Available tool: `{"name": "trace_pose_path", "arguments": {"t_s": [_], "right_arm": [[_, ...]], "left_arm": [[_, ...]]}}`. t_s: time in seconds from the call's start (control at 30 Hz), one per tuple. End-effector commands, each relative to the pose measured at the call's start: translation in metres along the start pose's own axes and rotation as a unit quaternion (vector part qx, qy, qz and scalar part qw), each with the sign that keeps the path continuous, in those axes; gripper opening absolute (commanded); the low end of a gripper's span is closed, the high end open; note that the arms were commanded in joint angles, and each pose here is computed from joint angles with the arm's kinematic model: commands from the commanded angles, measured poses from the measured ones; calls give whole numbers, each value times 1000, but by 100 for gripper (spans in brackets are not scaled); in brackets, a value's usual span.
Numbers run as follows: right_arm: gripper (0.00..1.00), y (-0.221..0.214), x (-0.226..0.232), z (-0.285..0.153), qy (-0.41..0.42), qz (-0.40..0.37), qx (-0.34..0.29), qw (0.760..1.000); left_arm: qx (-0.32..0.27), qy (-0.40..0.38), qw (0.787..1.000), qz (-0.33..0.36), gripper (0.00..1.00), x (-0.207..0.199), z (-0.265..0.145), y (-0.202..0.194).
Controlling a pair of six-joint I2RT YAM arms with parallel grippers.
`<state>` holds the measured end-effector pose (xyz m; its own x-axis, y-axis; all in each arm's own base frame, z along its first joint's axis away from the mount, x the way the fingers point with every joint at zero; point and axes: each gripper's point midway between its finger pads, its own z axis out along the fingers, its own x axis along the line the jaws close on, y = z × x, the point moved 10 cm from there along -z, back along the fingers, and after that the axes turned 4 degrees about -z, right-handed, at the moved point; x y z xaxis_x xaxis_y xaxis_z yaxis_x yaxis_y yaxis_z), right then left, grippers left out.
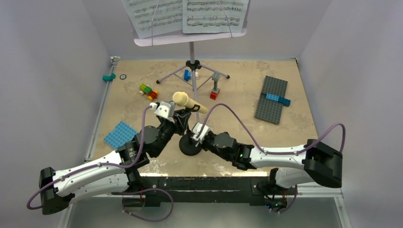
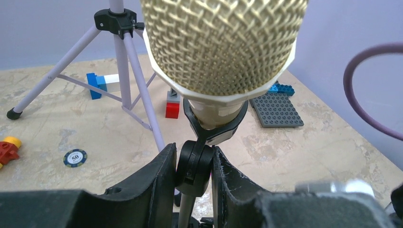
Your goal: Pack up the instrument practice props
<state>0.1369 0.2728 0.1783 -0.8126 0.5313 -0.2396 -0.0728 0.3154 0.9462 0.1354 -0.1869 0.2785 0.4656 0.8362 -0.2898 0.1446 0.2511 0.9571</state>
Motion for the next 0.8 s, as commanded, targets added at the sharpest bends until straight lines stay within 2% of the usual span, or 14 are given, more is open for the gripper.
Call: {"name": "trace_pose_path", "arguments": {"t_s": [0.0, 0.2, 0.33, 0.4, 0.5, 0.53, 0.6, 0.67, 0.73, 0.77], "right_arm": [[0, -11, -3, -2, -106, -137, 28, 984], [0, -15, 11, -6, -113, -232, 20, 966], [0, -19, 23, -3, -141, -303, 4, 943], [0, -19, 23, -4, -149, -288, 3, 946], [0, -9, 28, -8, -108, -206, 4, 973], [5, -3, 29, -10, -96, -177, 7, 979], [35, 7, 28, -14, -92, -133, 11, 987], [57, 18, 28, -20, -87, -85, 13, 992], [72, 26, 28, -26, -81, -51, 15, 995], [75, 31, 28, -29, -73, -36, 13, 997]], "left_arm": [[87, 21, 996, 9, 0, 9, -5, -45], [95, 14, 995, 2, 0, 11, -8, -55], [99, 16, 995, -3, 0, 13, -9, -59], [99, 17, 995, -3, 0, 13, -9, -59], [99, 20, 995, 0, 0, 14, -10, -59], [98, 21, 995, 2, 0, 14, -10, -59], [96, 23, 995, 5, 0, 15, -9, -58], [95, 25, 995, 9, 0, 15, -9, -57], [93, 27, 995, 12, 0, 15, -9, -56], [93, 28, 995, 14, 0, 15, -9, -56]]}}
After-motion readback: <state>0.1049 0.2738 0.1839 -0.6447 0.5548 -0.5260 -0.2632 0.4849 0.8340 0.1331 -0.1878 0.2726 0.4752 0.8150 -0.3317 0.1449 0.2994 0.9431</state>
